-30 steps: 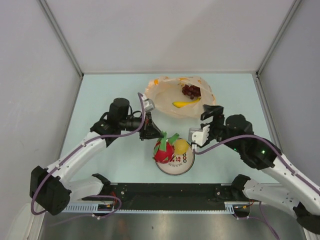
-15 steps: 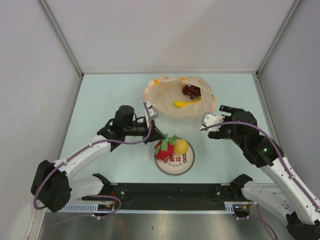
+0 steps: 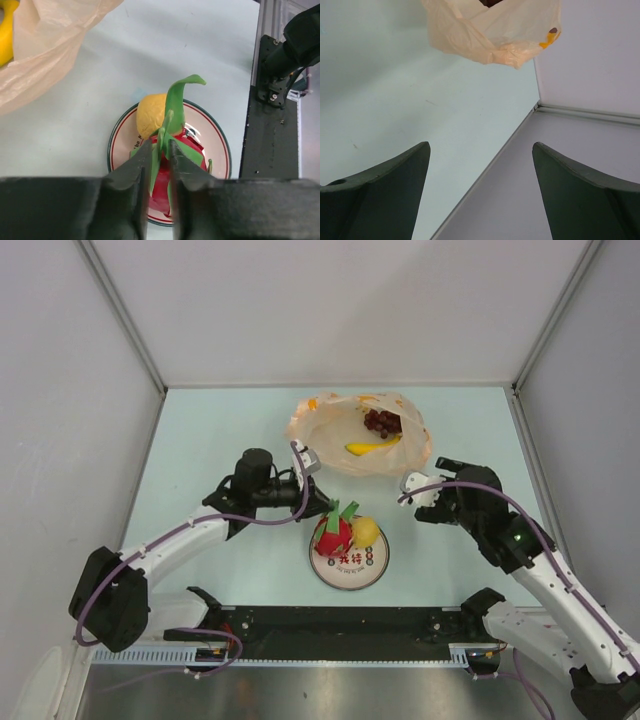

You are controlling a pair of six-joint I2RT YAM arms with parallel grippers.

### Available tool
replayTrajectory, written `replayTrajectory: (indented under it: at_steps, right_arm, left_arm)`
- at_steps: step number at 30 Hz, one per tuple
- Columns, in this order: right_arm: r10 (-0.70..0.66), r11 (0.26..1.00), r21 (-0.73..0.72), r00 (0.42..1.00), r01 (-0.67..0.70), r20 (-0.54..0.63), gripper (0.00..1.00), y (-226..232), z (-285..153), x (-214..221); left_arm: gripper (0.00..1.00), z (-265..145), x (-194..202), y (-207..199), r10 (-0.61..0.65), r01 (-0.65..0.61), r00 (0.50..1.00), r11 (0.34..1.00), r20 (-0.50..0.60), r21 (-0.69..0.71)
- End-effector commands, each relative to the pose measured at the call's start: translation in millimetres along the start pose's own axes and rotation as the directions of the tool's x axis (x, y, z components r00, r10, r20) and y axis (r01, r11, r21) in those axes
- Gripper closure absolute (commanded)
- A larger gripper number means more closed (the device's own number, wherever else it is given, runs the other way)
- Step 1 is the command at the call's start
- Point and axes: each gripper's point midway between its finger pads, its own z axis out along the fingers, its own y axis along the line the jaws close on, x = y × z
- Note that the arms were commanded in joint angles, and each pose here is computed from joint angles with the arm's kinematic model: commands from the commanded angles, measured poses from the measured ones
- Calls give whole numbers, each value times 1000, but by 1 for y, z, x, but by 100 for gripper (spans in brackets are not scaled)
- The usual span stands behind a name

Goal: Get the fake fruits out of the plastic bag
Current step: Place the fake fruit on the plate.

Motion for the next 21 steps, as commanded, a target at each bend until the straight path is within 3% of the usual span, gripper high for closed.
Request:
replayTrajectory:
  at_steps: [1, 4, 10, 21]
  right_arm:
    - [26, 998, 48, 1000, -27, 16, 12, -8, 3, -3]
    - [27, 999, 45, 999, -28, 18, 12, -6, 5, -3]
    - [25, 998, 49, 999, -26, 22, 12, -4, 8, -3]
    - [16, 995, 93, 998, -22, 66, 12, -17, 29, -19]
  left_arm:
    - [61, 0, 2, 7, -17, 17, 1000, 999, -6, -35]
    - [46, -3, 2, 5, -35, 35, 999, 999, -17, -35]
    - [32, -11, -18, 0, -82, 82, 997, 995, -9, -54]
    - [30, -26, -62, 3, -73, 77, 996, 994, 48, -80]
